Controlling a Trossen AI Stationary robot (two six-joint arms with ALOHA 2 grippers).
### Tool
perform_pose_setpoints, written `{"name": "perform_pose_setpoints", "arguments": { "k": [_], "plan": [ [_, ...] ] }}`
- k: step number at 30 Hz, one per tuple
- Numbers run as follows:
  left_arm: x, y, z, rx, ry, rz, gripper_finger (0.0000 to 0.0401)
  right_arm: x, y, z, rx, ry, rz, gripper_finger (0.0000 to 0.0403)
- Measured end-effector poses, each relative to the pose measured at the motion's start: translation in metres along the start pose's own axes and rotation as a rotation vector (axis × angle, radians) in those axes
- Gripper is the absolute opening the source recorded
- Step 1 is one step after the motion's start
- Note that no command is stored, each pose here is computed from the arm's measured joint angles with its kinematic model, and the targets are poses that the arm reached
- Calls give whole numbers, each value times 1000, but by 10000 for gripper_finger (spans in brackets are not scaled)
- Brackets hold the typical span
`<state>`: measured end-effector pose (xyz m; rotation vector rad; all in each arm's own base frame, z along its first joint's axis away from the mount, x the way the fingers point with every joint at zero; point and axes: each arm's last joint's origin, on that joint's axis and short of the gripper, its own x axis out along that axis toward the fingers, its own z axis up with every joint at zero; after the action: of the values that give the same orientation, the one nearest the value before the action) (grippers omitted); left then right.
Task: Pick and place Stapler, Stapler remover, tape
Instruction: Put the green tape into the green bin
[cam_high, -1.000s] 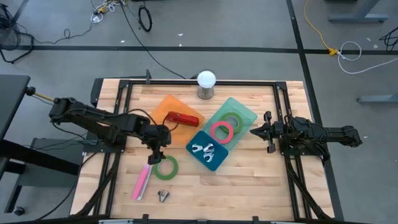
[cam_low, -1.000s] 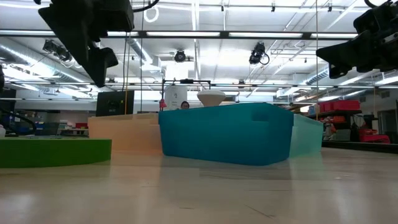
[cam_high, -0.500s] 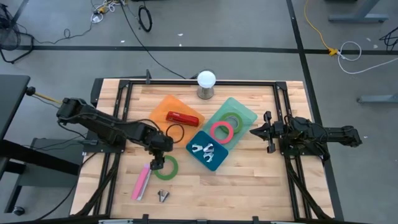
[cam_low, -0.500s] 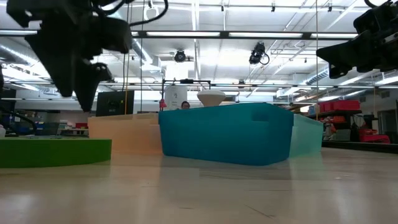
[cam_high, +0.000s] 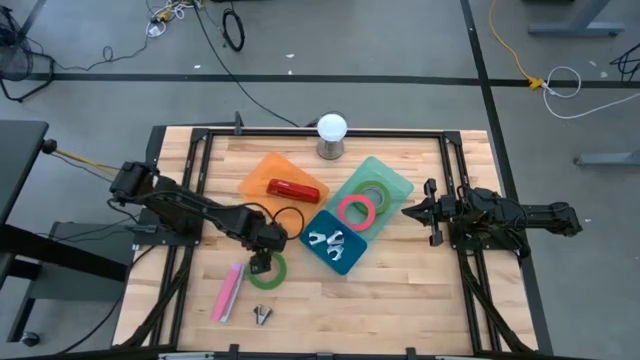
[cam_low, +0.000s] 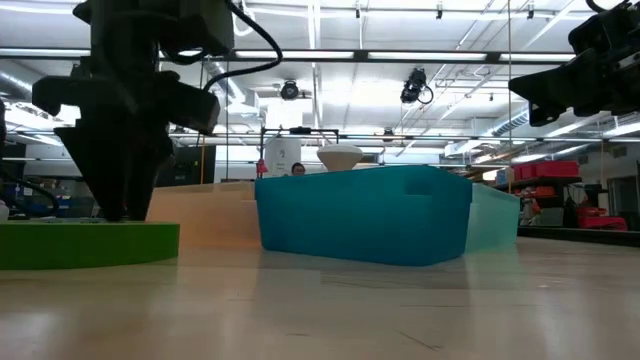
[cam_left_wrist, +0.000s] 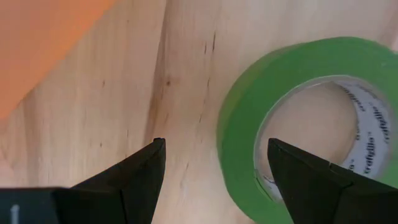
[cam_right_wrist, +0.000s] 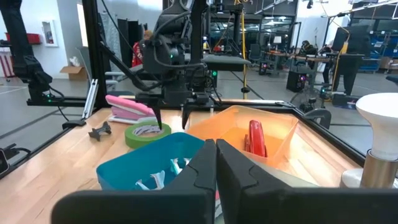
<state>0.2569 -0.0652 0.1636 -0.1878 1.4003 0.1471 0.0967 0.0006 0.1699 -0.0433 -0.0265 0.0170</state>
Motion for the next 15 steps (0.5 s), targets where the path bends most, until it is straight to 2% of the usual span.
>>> {"name": "perform_pose_setpoints", "arguments": {
  "k": [15],
  "plan": [
    [17, -5, 1, 25, 32, 23, 276, 0, 0, 0, 0, -1, 0, 11]
  ]
}}
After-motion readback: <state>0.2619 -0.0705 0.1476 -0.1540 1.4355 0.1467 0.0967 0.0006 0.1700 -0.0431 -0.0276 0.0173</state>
